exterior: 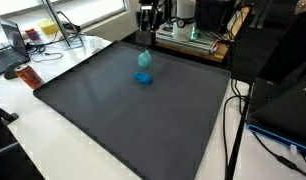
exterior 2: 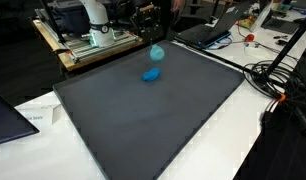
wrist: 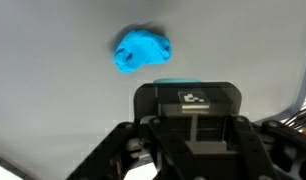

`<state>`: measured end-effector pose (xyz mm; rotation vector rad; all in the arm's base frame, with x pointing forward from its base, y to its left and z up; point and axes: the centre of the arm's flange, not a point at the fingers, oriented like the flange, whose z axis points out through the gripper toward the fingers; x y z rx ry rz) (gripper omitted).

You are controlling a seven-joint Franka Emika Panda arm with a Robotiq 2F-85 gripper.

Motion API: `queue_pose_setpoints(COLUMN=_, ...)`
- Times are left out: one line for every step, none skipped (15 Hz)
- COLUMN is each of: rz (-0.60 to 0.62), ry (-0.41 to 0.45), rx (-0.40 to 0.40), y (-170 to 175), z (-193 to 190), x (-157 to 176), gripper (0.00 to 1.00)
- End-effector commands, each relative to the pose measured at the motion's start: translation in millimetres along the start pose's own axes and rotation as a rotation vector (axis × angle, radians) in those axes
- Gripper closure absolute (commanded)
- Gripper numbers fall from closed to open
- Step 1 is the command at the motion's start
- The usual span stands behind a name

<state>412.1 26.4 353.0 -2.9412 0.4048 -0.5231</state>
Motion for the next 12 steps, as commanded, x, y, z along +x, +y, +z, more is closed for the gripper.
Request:
queue_pose_setpoints(rz=0.008, ry=0.032, rx=-0.012, y=-6.4, z=-4.1, x=-7.4, gripper=0.78)
queue_pose_setpoints(rz=0.013, ry=0.035, rx=-0.015, y=-7.2, z=-3.2, x=-7.3, gripper=0.78)
queue_pose_setpoints(rz=0.015, ry=0.036, rx=-0.018, y=-8.3, z=-2.2, x=-7.6, gripper=0.78)
queue_pose_setpoints(rz=0.015, ry=0.036, rx=-0.021, y=-9.7, z=-0.8, x=-8.3, gripper=0.78)
queue_pose_setpoints(rz=0.016, ry=0.035, rx=-0.021, y=-10.4, z=0.2, x=-8.1, gripper=0.78)
queue_pose_setpoints(rz=0.016, ry=0.030, rx=-0.022, y=-11.3, z=1.1, x=-8.0, gripper=0.78)
queue_pose_setpoints(rz=0.016, ry=0.027, rx=-0.023, y=-11.7, z=1.5, x=-8.3, gripper=0.78)
queue_pose_setpoints(rz=0.017, ry=0.027, rx=-0.027, y=-11.8, z=1.6, x=-8.6, gripper=0.78)
queue_pose_setpoints(rz=0.006, ry=0.021, rx=-0.029, y=-11.5, z=1.3, x=-8.9, gripper=0.78)
queue_pose_setpoints(rz=0.002, ry=0.016, rx=-0.030, y=-11.3, z=1.3, x=-8.8, gripper=0.78)
queue_pose_setpoints(rz=-0.003, ry=0.016, rx=-0.028, y=-10.6, z=1.3, x=-8.6, gripper=0.78)
queue_pose_setpoints(rz=-0.013, ry=0.018, rx=-0.031, y=-10.1, z=1.4, x=-8.4, gripper=0.78)
